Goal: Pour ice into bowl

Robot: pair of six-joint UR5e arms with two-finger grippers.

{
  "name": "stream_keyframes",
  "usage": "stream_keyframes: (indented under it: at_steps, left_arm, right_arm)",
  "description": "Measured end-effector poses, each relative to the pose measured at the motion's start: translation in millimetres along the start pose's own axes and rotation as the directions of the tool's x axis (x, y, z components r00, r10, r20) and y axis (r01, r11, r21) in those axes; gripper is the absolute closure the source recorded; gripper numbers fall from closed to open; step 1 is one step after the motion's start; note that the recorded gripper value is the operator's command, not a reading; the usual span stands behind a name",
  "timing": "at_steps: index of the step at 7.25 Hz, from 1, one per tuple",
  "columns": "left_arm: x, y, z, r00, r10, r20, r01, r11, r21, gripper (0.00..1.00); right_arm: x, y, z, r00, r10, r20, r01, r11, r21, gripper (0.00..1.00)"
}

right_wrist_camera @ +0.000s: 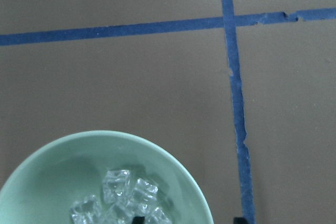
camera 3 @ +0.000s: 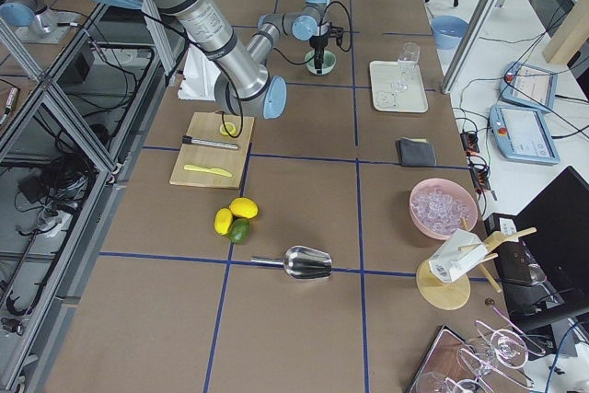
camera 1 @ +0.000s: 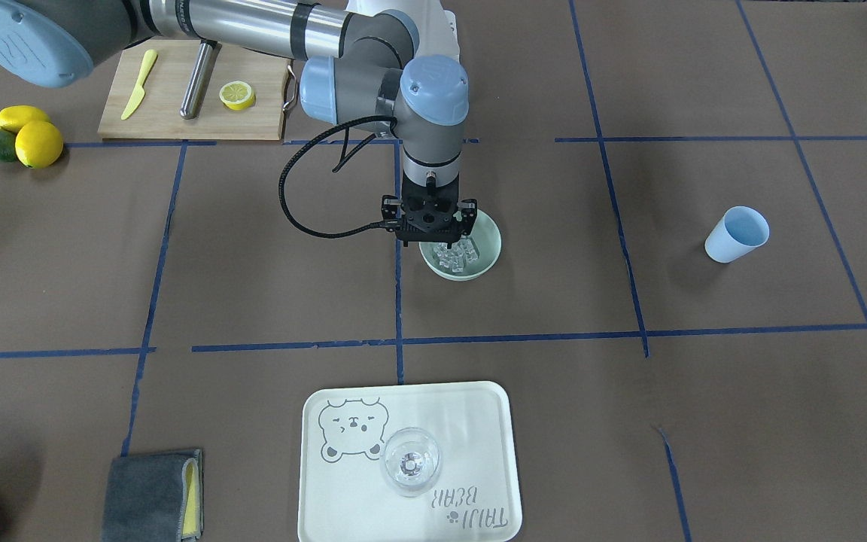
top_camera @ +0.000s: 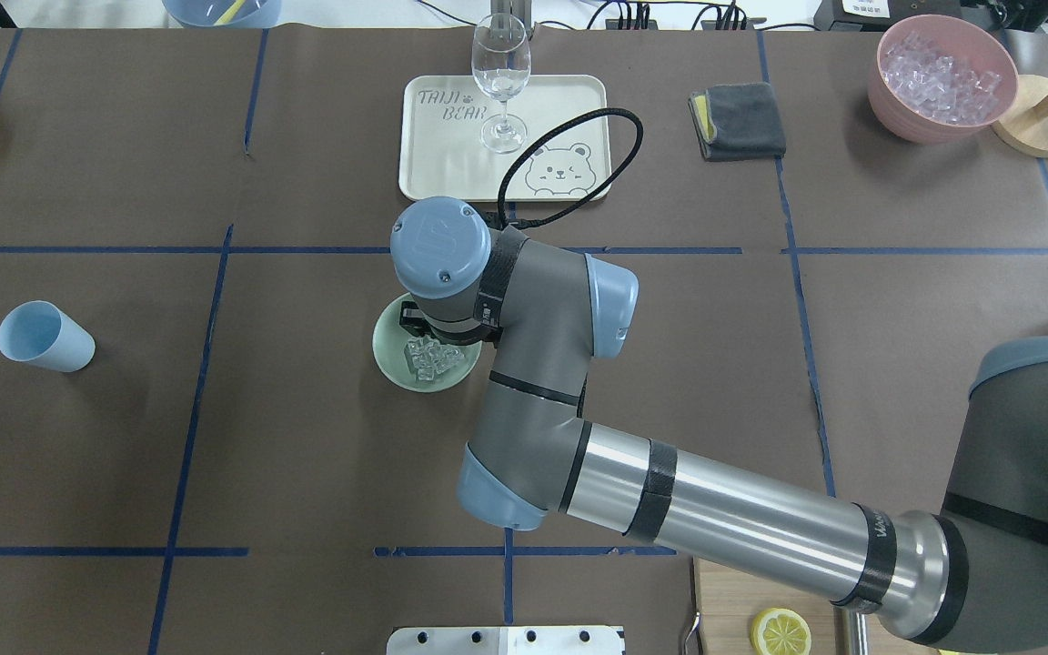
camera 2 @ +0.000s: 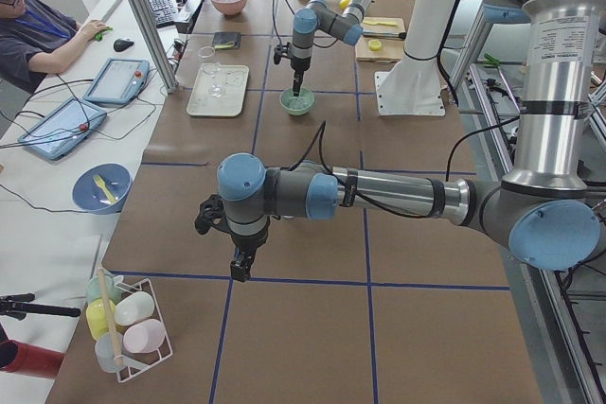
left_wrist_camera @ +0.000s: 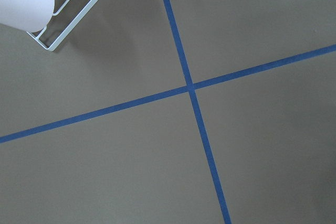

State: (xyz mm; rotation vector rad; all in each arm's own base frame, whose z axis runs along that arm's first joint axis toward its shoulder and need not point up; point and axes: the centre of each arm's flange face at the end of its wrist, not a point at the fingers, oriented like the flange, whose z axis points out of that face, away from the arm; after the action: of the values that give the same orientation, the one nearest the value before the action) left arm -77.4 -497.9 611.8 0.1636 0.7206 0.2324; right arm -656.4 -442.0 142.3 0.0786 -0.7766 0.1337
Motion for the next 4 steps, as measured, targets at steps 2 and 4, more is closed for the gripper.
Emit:
stream_keyframes:
  at_steps: [2, 4]
  left_arm:
    - [0.3, -0.1, 0.0, 1.000, 0.001, 0.000, -0.001, 1.000, 0.000, 0.00]
    - [0.4, -0.1, 0.0, 1.000, 0.001, 0.000, -0.001, 1.000, 0.000, 0.00]
  right_arm:
    - [0.1, 0.5, -1.7, 1.000, -0.001, 0.006, 0.001, 1.000, -0.004, 1.00]
    - [2.7, -0.6, -5.6, 1.000, -0.001, 0.013, 0.001, 1.000, -0.002, 1.00]
